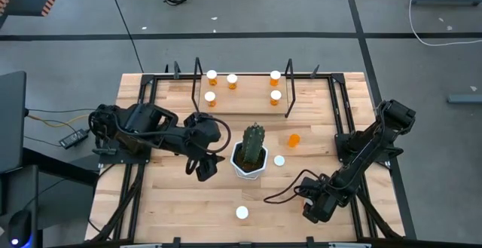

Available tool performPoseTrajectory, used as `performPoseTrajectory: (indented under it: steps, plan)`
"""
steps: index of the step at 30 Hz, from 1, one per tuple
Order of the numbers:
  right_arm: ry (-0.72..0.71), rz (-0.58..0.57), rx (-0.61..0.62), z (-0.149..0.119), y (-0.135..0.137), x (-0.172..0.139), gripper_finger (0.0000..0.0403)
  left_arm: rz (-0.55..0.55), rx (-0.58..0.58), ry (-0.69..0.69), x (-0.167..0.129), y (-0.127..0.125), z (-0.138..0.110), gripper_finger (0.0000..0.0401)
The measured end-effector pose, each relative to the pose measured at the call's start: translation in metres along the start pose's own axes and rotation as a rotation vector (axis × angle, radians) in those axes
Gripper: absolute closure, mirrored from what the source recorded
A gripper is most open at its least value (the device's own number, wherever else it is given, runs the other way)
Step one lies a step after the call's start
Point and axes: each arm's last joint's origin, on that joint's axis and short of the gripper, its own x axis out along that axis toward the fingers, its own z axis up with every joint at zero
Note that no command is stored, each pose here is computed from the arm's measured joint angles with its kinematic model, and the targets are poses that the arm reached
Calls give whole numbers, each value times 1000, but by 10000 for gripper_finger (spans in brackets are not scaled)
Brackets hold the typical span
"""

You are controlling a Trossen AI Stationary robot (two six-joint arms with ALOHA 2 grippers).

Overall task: Pick and place medicine bottles onto shelf by color
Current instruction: Put the orange medicine bottle on the shelf

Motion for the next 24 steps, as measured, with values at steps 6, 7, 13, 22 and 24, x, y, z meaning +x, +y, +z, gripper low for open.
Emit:
performPoseTrajectory:
  steps: [6, 7, 13, 22, 24]
  plan:
    - [7, 1, 2, 0, 0, 0, 147, 0, 0, 0, 0, 0, 0, 108]
    - [9, 1, 2, 0, 0, 0, 157, 0, -1, 0, 0, 0, 0, 108]
    - [8, 19, -11, 1, 6, -5, 198, 0, -5, 0, 0, 0, 0, 108]
    - [-6, -47, -44, 6, 18, -29, 188, 1, 6, 1, 0, 0, 0, 108]
    - [-4, -65, -65, 7, 22, -38, 192, 1, 8, 1, 0, 0, 0, 108]
